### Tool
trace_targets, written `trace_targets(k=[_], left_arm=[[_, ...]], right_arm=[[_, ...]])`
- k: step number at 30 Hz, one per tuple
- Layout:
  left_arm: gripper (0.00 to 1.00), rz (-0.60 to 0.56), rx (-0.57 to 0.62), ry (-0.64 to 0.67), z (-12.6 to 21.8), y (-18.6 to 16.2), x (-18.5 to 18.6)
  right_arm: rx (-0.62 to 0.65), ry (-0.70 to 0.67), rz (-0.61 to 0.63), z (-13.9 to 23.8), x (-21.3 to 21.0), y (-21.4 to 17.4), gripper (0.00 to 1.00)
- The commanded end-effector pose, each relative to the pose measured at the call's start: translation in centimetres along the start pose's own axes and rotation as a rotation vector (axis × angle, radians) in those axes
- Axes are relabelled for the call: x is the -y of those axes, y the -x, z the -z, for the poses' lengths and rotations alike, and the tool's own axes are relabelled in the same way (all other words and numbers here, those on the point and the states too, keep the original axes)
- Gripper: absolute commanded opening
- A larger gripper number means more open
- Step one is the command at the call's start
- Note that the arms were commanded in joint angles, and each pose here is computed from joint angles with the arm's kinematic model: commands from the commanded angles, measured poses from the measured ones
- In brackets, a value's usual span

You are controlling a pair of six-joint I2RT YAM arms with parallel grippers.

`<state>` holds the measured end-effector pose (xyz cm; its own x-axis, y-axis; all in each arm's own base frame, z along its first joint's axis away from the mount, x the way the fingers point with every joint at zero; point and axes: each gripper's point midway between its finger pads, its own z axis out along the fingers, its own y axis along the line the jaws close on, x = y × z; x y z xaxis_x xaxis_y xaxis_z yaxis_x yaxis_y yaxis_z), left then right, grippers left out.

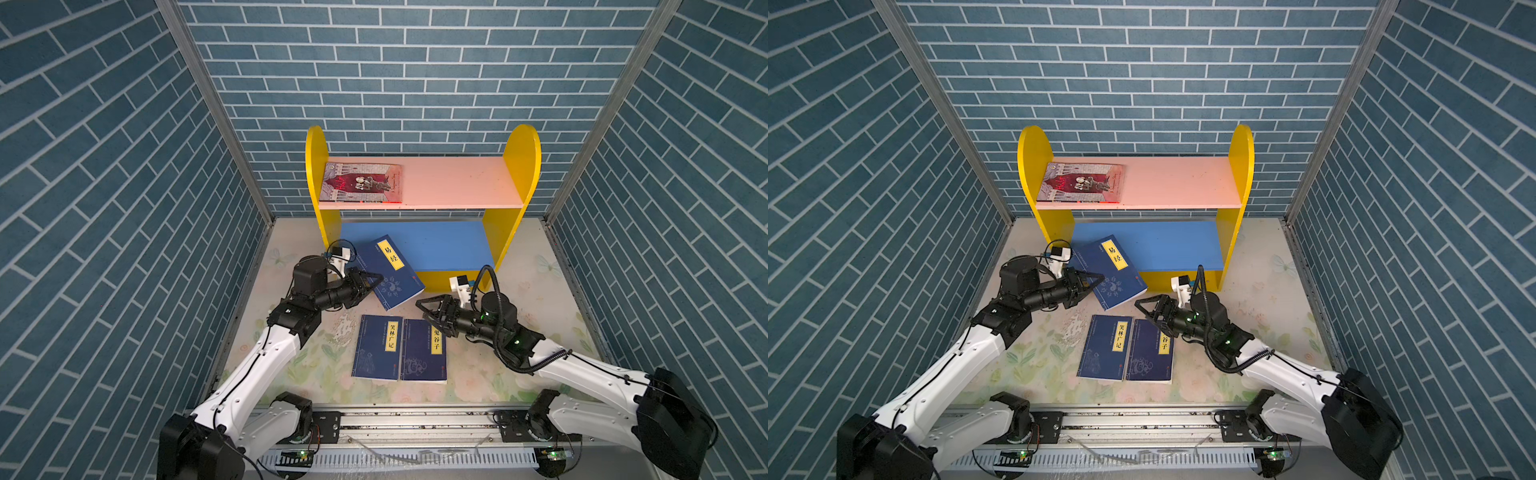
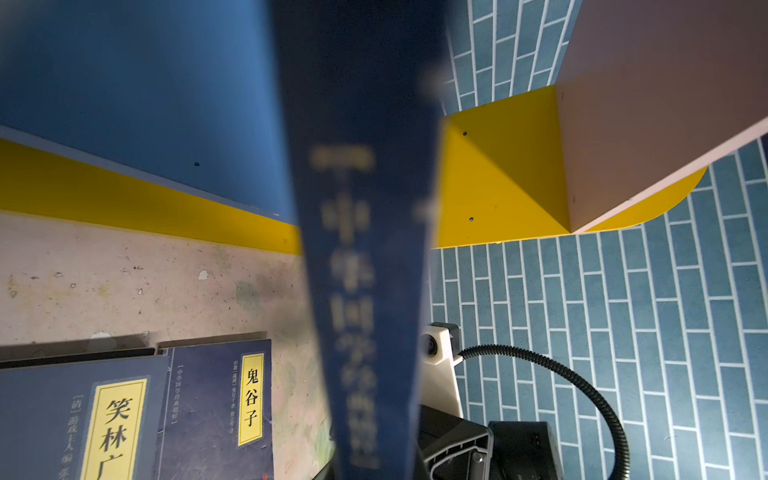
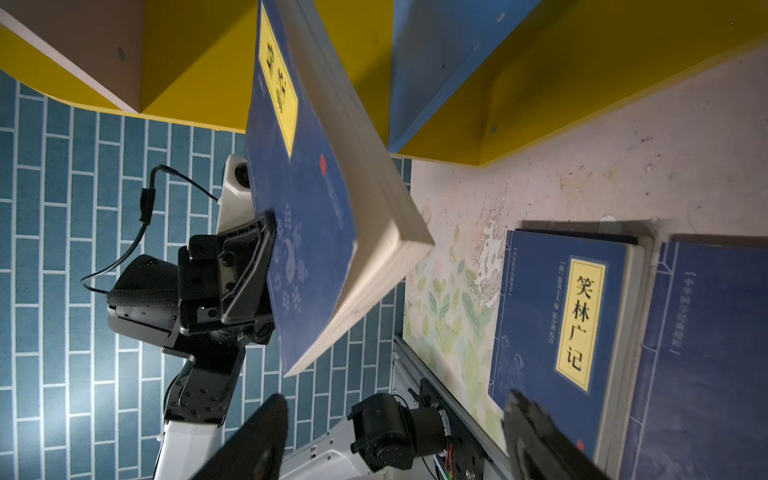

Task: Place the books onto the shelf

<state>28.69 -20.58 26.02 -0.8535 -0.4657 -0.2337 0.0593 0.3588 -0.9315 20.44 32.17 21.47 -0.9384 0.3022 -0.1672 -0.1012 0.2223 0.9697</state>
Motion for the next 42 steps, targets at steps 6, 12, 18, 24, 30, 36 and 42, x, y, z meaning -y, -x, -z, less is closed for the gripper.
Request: trace_targets(k=[6, 12, 18, 24, 30, 36, 42], left_arm=[[0.00, -0.012, 0.035, -0.032, -0.3, 1.0, 0.4], [0.00, -0.006, 0.047, -0.077, -0.4, 1.5, 1.7], [0.00, 0.001, 0.065, -0.102, -0.5, 2.4, 2.3], [0.00, 0.001, 0.063, -0.113, -0.5, 2.5, 2.5], [0.00, 0.015, 0.046, -0.081, -0.3, 1.5, 1.0], [0.00, 0.016, 0.031, -0.043, 0.1, 0.7, 0.2], [0.31, 0.013, 0.028, -0.034, 0.7, 0.3, 0.1]], right_arm=[[0.093, 0.235, 0.020, -2.0, -6.4, 2.4, 0.81], [0.095, 0.218, 0.012, -3.0, -6.2, 2.4, 0.81], [0.096, 0.252, 0.001, -4.0, -6.8, 2.5, 0.80], [0.124, 0.314, 0.000, -4.8, -7.7, 3.2, 0.78], [0.123, 0.368, -0.016, -5.9, -8.4, 3.7, 0.64], [0.152, 0.361, -0.025, -5.8, -7.7, 4.0, 0.15], [0.122, 0.323, -0.011, -6.0, -7.4, 3.7, 0.00]])
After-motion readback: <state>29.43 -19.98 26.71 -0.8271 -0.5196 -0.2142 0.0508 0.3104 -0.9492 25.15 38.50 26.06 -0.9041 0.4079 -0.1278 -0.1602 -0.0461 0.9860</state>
